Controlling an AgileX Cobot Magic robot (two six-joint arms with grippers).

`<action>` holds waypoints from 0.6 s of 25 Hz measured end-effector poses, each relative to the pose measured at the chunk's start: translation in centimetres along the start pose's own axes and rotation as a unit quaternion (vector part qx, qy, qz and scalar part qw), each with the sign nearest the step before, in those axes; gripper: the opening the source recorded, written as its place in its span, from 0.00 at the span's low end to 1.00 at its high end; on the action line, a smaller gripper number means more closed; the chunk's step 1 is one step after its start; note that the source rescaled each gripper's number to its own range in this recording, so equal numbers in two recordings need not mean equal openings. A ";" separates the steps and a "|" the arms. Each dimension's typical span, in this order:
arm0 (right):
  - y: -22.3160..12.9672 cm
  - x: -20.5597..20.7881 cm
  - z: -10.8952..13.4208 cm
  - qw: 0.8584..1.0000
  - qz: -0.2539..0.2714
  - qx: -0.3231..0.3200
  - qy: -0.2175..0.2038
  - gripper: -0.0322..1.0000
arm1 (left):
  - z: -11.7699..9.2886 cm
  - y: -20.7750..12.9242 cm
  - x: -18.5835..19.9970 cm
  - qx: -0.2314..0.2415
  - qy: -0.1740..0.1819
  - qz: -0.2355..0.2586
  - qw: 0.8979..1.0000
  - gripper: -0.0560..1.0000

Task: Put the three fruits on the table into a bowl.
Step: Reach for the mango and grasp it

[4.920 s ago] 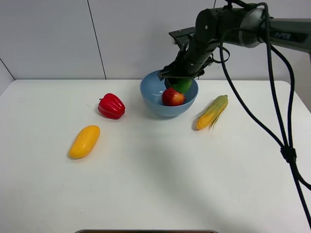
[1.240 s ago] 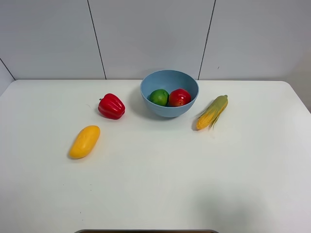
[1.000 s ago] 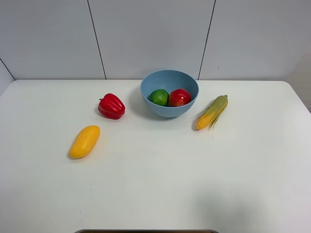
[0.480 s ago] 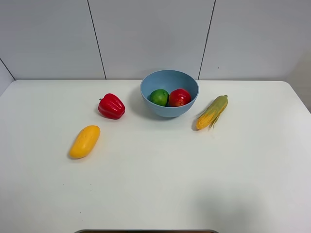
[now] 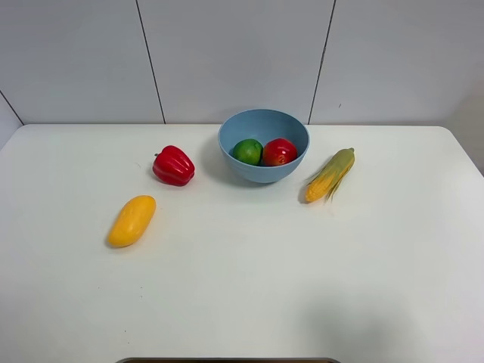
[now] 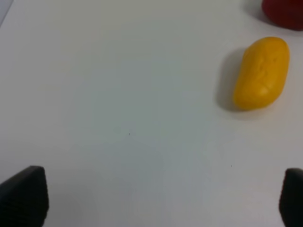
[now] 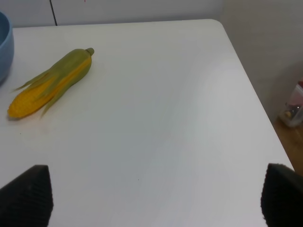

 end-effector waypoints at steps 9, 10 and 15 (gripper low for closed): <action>0.0 0.0 0.0 1.000 0.000 0.000 0.000 0.66 | 0.0 0.0 0.0 0.000 0.000 0.000 1.000 1.00; 0.0 0.0 0.0 1.000 0.000 0.000 0.000 0.66 | 0.0 0.0 0.0 0.000 0.000 0.000 1.000 1.00; 0.0 0.0 0.0 1.000 0.001 0.000 0.000 0.66 | 0.1 0.0 0.0 -0.002 0.003 0.000 1.000 1.00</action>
Point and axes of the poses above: a point on each arm's last joint axis where the gripper is mounted, x pointing back along that axis away from the gripper, z along the wrist's bending axis when the last joint is at zero, y = z × x, the point moved 5 cm from there along -x, pointing out along that axis toward the gripper, and after that the axes turned 4 degrees about x, right-handed, at the moved point
